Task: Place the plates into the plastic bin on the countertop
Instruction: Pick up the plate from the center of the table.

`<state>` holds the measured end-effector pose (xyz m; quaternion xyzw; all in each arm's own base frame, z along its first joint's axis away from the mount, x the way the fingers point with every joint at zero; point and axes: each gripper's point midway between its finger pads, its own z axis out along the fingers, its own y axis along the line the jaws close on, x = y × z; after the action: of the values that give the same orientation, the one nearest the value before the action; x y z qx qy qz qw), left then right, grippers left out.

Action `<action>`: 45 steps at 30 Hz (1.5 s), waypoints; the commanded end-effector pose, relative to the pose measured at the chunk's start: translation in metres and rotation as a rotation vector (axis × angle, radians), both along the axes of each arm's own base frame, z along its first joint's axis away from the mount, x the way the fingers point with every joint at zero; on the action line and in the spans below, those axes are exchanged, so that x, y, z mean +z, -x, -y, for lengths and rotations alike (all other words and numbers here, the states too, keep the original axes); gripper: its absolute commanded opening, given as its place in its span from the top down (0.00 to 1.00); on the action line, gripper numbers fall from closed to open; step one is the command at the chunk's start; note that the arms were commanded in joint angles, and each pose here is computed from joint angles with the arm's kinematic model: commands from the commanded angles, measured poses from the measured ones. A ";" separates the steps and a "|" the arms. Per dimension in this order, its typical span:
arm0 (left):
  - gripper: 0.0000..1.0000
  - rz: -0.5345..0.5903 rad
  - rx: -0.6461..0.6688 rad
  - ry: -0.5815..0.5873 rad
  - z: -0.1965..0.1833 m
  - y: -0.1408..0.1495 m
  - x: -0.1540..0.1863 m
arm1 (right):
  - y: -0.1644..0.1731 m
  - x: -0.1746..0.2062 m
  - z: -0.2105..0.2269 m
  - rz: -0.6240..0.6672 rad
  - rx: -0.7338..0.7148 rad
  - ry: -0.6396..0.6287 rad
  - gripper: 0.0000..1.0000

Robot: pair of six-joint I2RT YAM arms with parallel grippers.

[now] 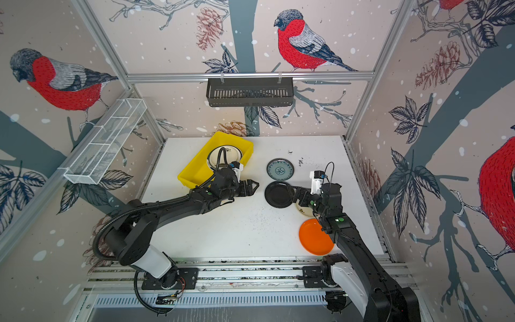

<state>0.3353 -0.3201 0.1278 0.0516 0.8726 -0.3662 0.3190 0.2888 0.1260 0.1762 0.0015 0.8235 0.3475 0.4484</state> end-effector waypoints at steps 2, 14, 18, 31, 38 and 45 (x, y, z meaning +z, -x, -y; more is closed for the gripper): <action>0.27 -0.005 -0.050 0.108 0.024 -0.002 -0.001 | 0.002 0.009 -0.005 0.038 0.039 -0.019 0.10; 0.55 -0.107 -0.125 0.120 0.053 -0.009 -0.054 | 0.005 0.004 -0.006 0.013 0.045 -0.038 0.10; 0.62 -0.148 -0.129 0.109 0.055 -0.008 -0.073 | 0.004 0.001 -0.004 -0.003 0.036 -0.039 0.10; 0.67 -0.163 -0.092 0.015 0.056 -0.020 -0.095 | 0.002 -0.007 -0.003 -0.033 0.029 -0.034 0.11; 0.73 -0.176 -0.083 0.007 0.061 -0.024 -0.104 | 0.001 -0.011 0.000 -0.037 0.020 -0.025 0.11; 0.83 -0.185 -0.083 -0.010 0.063 -0.028 -0.112 | 0.001 -0.016 0.002 -0.049 0.015 -0.020 0.11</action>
<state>0.3663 -0.3860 0.0275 0.0596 0.8862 -0.3944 0.2356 0.2864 0.1254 0.1600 0.0135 0.8321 0.3625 0.4196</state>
